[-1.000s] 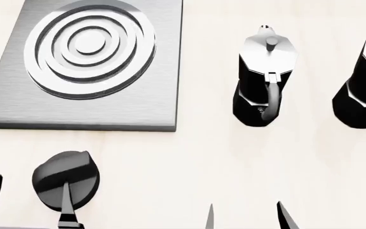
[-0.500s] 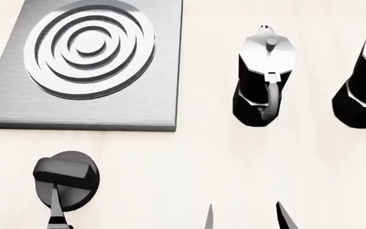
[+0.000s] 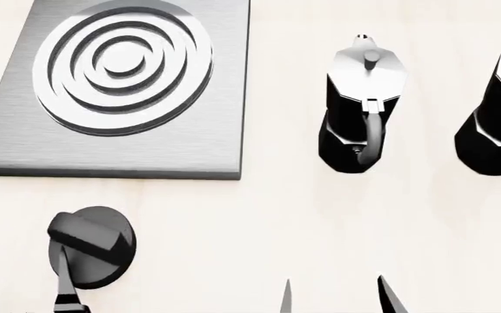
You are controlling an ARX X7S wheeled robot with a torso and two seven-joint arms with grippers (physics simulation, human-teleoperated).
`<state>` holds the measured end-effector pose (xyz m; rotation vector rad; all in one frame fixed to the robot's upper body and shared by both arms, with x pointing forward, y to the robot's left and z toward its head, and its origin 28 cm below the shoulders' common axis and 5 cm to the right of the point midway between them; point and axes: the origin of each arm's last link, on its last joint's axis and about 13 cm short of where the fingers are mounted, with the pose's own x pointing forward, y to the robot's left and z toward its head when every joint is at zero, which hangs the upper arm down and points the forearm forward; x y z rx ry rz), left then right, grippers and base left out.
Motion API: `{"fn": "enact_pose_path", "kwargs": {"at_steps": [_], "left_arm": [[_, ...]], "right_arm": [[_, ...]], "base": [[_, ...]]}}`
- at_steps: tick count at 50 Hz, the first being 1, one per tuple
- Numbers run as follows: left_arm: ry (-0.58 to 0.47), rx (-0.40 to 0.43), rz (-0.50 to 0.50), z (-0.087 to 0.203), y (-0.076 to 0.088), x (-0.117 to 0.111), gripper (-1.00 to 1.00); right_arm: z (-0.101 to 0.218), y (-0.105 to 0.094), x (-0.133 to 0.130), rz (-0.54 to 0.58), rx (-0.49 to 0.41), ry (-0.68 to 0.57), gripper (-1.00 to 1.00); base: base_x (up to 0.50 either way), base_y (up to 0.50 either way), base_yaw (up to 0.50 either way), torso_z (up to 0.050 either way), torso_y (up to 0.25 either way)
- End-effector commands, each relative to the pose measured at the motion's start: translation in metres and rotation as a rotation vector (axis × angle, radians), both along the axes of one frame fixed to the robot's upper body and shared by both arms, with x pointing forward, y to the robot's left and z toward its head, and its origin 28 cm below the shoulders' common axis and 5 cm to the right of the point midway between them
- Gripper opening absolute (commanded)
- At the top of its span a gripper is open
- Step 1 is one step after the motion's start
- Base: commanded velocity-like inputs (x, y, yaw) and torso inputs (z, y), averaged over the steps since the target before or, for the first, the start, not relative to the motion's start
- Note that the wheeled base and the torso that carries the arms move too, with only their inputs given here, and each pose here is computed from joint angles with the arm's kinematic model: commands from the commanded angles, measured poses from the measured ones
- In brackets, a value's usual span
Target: Turn off the stove.
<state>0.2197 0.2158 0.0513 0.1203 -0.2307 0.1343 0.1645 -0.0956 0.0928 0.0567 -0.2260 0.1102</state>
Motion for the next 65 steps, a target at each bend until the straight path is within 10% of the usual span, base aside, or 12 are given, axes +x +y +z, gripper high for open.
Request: {"fn": "enact_pose_path", "kwargs": {"at_steps": [1, 65], "left_arm": [[0.013, -0.003, 0.012, -0.004, 0.003, 0.006, 1.00], [-0.011, -0.051, 0.050, 0.009, 0.014, 0.019, 1.00]], "right_arm": [[0.000, 0.000, 0.000, 0.001, -0.001, -0.001, 1.00], [-0.002, 0.000, 0.000, 0.002, -0.002, 0.003, 1.00]], "base": [[0.00, 0.00, 0.00, 0.000, 0.000], [0.00, 0.00, 0.00, -0.001, -0.002]]}}
